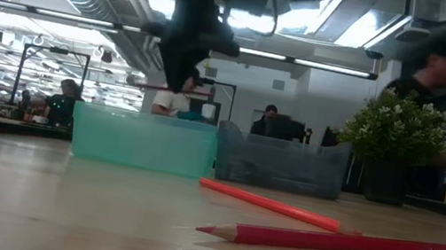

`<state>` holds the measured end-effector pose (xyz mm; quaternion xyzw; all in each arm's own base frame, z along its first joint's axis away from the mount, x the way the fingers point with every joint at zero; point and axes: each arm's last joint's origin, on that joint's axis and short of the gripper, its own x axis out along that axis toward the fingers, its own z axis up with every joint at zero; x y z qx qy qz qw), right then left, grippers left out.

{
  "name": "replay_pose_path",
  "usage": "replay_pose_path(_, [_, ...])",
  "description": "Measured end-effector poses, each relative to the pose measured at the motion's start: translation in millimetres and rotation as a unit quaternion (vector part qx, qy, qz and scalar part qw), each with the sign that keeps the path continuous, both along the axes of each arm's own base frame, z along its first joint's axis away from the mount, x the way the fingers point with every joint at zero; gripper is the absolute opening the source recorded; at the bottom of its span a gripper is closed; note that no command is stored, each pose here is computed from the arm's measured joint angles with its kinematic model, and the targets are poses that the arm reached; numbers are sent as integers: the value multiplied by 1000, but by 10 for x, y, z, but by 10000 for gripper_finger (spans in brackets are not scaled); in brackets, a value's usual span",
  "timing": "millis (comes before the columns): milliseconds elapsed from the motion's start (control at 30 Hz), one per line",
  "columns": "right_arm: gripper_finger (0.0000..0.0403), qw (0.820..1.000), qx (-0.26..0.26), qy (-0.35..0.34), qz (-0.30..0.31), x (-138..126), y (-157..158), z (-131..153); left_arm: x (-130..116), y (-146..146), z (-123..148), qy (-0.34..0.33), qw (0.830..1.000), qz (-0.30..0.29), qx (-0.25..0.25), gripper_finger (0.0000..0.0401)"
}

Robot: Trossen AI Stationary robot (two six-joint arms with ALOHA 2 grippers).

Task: Sort pens & pencils
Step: Put the left red colored pencil into the green bin, then put the orange colored pencil into the green bin

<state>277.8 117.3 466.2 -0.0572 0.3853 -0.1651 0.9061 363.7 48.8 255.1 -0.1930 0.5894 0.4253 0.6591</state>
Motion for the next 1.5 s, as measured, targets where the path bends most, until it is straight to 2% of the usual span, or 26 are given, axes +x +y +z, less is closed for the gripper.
replay_pose_path(267, [19,1000,-1,1,1,0,0,0,-117,109,-447,30,999,16,-32,14])
replay_pose_path(533, [19,1000,-5,3,6,0,0,0,-119,189,-730,-8,999,7,-53,14])
replay_pose_path(800, [19,1000,-5,3,5,2,-5,0,-134,194,-767,-2,998,-10,-62,16])
replay_pose_path(1100, [19,1000,-5,3,4,2,-5,0,-86,219,-765,-26,998,-19,-55,78])
replay_pose_path(1267, [19,1000,-5,3,4,2,-5,0,-87,238,-765,-21,998,-36,-54,93])
replay_pose_path(1367, [19,1000,-5,3,4,2,-5,0,-93,238,-728,-16,998,-56,-38,93])
replay_pose_path(1500, [19,1000,-7,8,4,13,1,-26,-89,146,-538,1,996,-87,19,91])
